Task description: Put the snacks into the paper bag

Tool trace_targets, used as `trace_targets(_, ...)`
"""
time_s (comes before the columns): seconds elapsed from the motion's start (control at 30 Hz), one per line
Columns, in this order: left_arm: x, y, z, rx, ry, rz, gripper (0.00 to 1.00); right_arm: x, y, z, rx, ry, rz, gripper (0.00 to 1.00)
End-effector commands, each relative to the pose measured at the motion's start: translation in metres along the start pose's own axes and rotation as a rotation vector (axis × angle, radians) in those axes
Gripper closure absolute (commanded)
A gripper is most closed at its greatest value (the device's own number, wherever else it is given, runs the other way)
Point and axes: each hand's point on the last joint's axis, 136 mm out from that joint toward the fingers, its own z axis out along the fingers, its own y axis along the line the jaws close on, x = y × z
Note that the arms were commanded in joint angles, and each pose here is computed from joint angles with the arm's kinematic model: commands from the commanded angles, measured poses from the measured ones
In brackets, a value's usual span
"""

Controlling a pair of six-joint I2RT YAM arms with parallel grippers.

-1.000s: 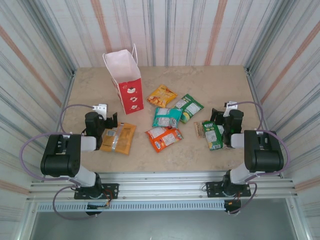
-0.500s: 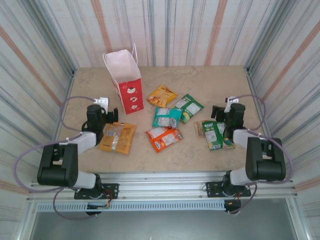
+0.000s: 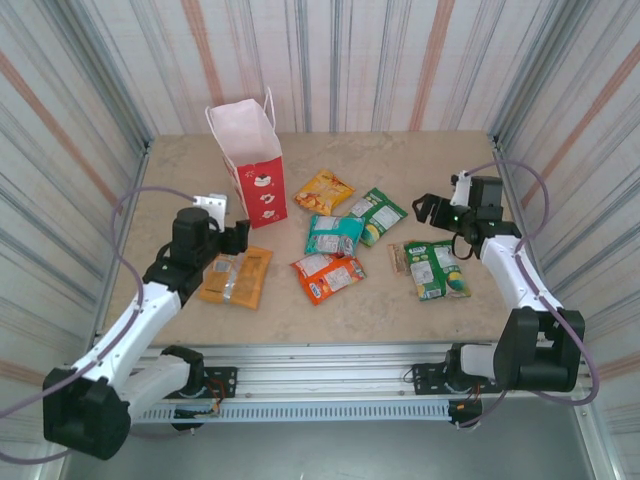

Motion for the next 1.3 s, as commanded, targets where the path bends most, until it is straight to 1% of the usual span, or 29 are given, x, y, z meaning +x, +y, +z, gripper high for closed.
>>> trace_targets(0.0, 0.03, -0.031, -0.012, 0.16, 0.111, -0.107, 0.34, 0.034, 0.03, -0.012, -0.064, 0.151, 0.044, 0.01)
trace_targets(0.03, 0.035, -0.043, -0.015, 0.223, 0.128, -0.119, 0.4, 0.043, 0.033, -0.012, -0.064, 0.174, 0.057, 0.01)
trace_targets(0.07, 0.038, -0.051, -0.016, 0.256, 0.142, -0.131, 0.43, 0.049, 0.037, -0.013, -0.073, 0.192, 0.067, 0.01)
trace_targets(0.17, 0.06, -0.071, -0.013, 0.31, 0.202, -0.148, 0.45, 0.073, 0.054, -0.014, -0.114, 0.229, 0.091, 0.0)
trace_targets(0.3, 0.076, -0.104, -0.003, 0.361, 0.248, -0.12, 0.47, 0.097, 0.068, -0.014, -0.217, 0.243, 0.178, 0.1)
trace_targets(0.37, 0.079, -0.117, 0.006, 0.37, 0.268, -0.134, 0.47, 0.102, 0.072, -0.01, -0.278, 0.236, 0.246, 0.12)
trace_targets(0.47, 0.087, -0.135, 0.028, 0.391, 0.323, -0.16, 0.5, 0.103, 0.079, 0.001, -0.366, 0.224, 0.339, 0.19)
trace_targets(0.53, 0.093, -0.147, 0.044, 0.41, 0.379, -0.159, 0.53, 0.109, 0.079, 0.009, -0.368, 0.267, 0.364, 0.23)
trace_targets(0.63, 0.09, -0.159, 0.065, 0.413, 0.409, -0.144, 0.55, 0.11, 0.085, 0.019, -0.401, 0.309, 0.381, 0.27)
trace_targets(0.77, 0.075, -0.168, 0.09, 0.404, 0.395, -0.128, 0.56, 0.101, 0.097, 0.033, -0.443, 0.301, 0.388, 0.28)
trace_targets(0.9, 0.064, -0.165, 0.114, 0.361, 0.402, -0.144, 0.62, 0.102, 0.102, 0.056, -0.423, 0.337, 0.4, 0.29)
trace_targets(1.0, 0.066, -0.16, 0.128, 0.338, 0.433, -0.155, 0.67, 0.106, 0.103, 0.073, -0.404, 0.364, 0.42, 0.29)
trace_targets(1.13, 0.072, -0.161, 0.142, 0.354, 0.463, -0.16, 0.69, 0.111, 0.11, 0.091, -0.388, 0.393, 0.417, 0.29)
trace_targets(1.27, 0.081, -0.161, 0.148, 0.355, 0.487, -0.167, 0.7, 0.114, 0.112, 0.108, -0.382, 0.408, 0.423, 0.3)
